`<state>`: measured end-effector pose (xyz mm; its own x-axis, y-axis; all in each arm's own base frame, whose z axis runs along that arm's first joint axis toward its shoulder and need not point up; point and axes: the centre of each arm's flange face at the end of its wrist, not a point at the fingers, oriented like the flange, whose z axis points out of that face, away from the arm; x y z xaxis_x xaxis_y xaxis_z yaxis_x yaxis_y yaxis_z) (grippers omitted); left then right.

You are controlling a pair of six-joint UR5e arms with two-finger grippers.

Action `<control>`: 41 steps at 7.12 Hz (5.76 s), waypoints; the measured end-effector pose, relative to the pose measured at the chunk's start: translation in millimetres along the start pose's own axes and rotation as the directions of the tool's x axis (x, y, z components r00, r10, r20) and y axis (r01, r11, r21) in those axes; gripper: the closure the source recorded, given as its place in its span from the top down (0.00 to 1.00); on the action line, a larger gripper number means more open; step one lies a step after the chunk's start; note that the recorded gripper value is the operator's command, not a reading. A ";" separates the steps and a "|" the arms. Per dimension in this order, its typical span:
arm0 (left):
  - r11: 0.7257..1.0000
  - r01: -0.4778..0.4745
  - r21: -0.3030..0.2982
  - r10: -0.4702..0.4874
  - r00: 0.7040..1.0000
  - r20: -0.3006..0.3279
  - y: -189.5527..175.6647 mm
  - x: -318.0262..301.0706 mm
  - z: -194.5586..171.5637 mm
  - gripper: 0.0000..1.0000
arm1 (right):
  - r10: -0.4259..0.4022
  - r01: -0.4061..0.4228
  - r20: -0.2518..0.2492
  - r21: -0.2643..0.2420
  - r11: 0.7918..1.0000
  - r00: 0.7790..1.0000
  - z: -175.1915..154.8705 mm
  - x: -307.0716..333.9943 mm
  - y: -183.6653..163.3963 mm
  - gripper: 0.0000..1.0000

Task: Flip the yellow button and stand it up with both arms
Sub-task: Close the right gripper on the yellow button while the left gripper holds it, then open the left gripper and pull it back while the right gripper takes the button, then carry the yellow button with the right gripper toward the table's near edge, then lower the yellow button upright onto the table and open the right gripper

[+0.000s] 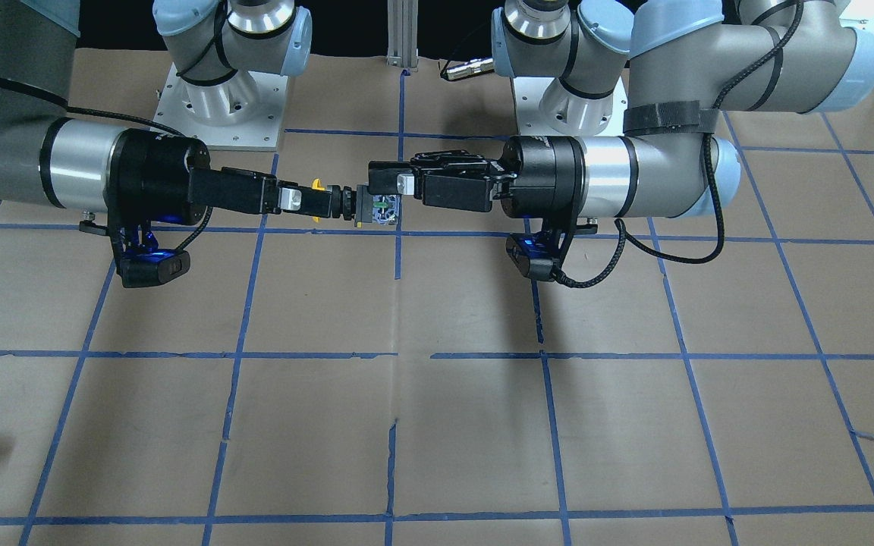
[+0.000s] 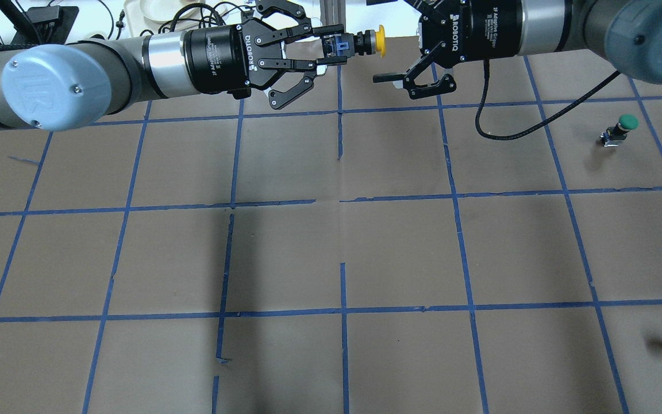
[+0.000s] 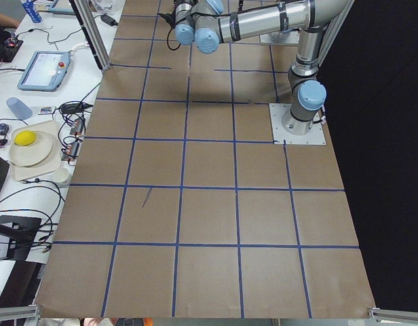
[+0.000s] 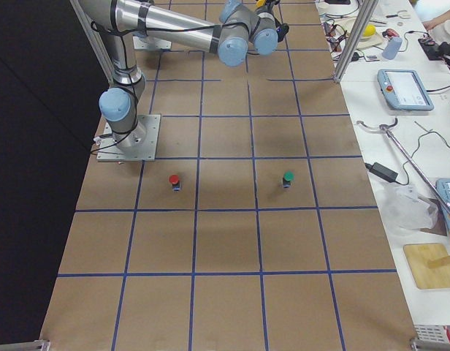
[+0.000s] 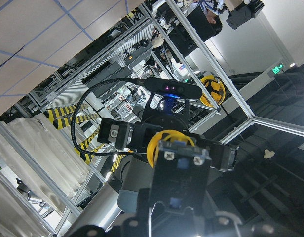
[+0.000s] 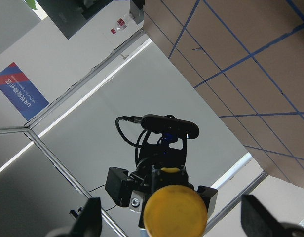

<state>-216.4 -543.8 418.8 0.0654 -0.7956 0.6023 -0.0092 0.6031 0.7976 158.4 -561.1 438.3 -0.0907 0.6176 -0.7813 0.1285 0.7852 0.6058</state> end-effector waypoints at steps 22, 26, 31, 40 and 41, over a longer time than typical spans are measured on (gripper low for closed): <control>0.623 -0.757 0.197 -0.138 0.142 0.980 -18.9 14.2 -146.2 1.00 | -0.625 0.507 -0.767 -0.600 0.619 -0.144 -254.4 138.3 -78.1 0.16; 0.630 -0.764 0.139 -0.123 0.079 0.989 48.0 7.4 -144.5 1.00 | -0.796 0.355 -0.380 -0.908 0.223 -0.472 -367.7 231.3 -72.7 0.16; 0.642 -0.766 0.036 -0.078 -0.019 0.997 22.3 4.4 -115.0 1.00 | -0.763 0.246 -0.097 -0.966 -0.083 -0.639 -388.8 279.9 -74.6 0.35; 0.633 -0.774 -0.001 -0.059 -0.049 0.997 37.9 -3.6 -98.3 1.00 | -0.766 0.380 -0.302 -0.921 0.081 -0.568 -390.1 185.7 -21.0 1.00; 0.633 -0.774 -0.001 -0.059 -0.049 0.997 37.3 -3.7 -98.3 1.00 | -0.756 0.433 -0.387 -0.888 0.152 -0.528 -376.7 153.2 -1.9 1.00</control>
<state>-118.8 -512.7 443.2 -0.9975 -0.0541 -0.0450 -0.0559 0.9977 0.0387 -227.8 -450.8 374.2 -0.4315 -0.9020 0.0133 -0.8970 0.4275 -0.1123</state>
